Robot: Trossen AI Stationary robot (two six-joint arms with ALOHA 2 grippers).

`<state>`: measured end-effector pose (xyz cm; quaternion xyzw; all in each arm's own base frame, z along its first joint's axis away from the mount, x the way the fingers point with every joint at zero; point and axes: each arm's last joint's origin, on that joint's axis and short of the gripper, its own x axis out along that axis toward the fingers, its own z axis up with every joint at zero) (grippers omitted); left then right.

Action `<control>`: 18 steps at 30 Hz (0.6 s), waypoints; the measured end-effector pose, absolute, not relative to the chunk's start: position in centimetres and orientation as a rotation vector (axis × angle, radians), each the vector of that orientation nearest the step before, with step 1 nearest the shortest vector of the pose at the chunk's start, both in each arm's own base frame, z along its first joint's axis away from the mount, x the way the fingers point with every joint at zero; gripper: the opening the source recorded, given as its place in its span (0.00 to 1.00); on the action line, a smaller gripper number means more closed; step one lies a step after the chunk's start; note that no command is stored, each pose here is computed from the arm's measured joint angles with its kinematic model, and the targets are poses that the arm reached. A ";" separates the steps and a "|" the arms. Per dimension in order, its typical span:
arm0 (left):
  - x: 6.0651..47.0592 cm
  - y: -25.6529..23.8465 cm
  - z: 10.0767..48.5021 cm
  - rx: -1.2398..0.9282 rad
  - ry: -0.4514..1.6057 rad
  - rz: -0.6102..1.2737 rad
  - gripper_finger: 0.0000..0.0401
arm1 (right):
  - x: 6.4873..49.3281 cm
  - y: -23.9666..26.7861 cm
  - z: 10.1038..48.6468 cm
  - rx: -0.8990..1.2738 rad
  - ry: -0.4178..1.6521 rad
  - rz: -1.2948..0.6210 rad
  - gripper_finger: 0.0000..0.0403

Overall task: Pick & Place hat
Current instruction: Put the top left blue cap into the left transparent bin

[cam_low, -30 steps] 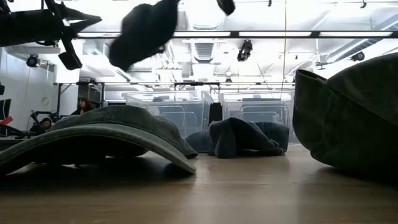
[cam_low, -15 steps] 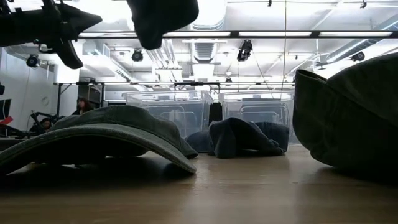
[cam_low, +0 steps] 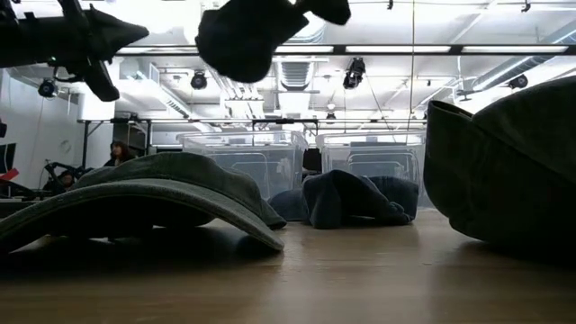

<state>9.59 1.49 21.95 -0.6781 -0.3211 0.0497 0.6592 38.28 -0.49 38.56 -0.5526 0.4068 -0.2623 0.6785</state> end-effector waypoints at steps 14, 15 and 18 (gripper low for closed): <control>11.9 1.5 23.2 -1.636 -0.642 0.190 0.29 | 39.5 -1.6 34.7 -1.501 0.975 -0.522 0.03; 12.1 1.5 23.5 -1.642 -0.642 0.189 0.32 | 39.7 -1.6 34.5 -1.503 0.977 -0.521 0.03; 12.8 1.5 24.7 -1.671 -0.644 0.184 0.40 | 39.8 -1.6 34.1 -1.534 1.002 -0.493 0.03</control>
